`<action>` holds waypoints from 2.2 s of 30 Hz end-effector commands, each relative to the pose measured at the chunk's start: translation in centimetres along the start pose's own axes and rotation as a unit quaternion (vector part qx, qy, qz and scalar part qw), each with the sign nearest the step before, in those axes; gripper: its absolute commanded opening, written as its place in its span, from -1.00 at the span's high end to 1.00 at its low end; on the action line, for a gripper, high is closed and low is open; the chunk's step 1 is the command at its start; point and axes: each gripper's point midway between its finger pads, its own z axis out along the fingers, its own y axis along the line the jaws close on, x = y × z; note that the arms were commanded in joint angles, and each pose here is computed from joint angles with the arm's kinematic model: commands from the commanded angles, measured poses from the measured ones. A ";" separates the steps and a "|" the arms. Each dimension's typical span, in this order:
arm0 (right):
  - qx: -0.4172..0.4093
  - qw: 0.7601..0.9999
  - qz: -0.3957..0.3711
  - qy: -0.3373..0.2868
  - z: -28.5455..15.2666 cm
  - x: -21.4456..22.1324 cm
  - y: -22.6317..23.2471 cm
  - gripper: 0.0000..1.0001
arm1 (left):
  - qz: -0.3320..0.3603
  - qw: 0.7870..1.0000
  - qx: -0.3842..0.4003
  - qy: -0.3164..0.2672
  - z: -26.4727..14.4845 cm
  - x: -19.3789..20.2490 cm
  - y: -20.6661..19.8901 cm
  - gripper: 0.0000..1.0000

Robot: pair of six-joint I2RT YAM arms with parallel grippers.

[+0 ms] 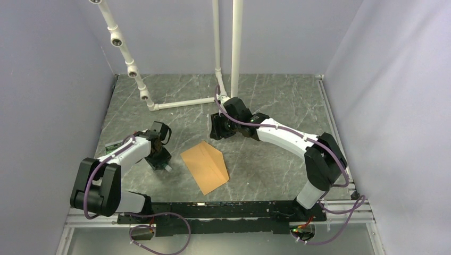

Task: Place the letter into the envelope and seal it

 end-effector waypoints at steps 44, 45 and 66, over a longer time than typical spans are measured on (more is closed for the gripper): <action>-0.175 0.981 -0.081 -0.006 4.8 -4.2 13.2 0.76 | -0.045 0.924 0.379 -0.027 -17.4 -5.4 -12.5 0.81; -0.175 0.981 -0.084 -0.011 4.6 -4.2 13.0 0.86 | -0.042 0.926 0.375 -0.031 -17.5 -5.4 -12.2 0.58; -0.286 0.910 -0.297 -0.039 -5.4 -2.6 13.5 1.00 | 0.296 0.753 0.587 0.039 -26.6 1.7 -12.0 -0.45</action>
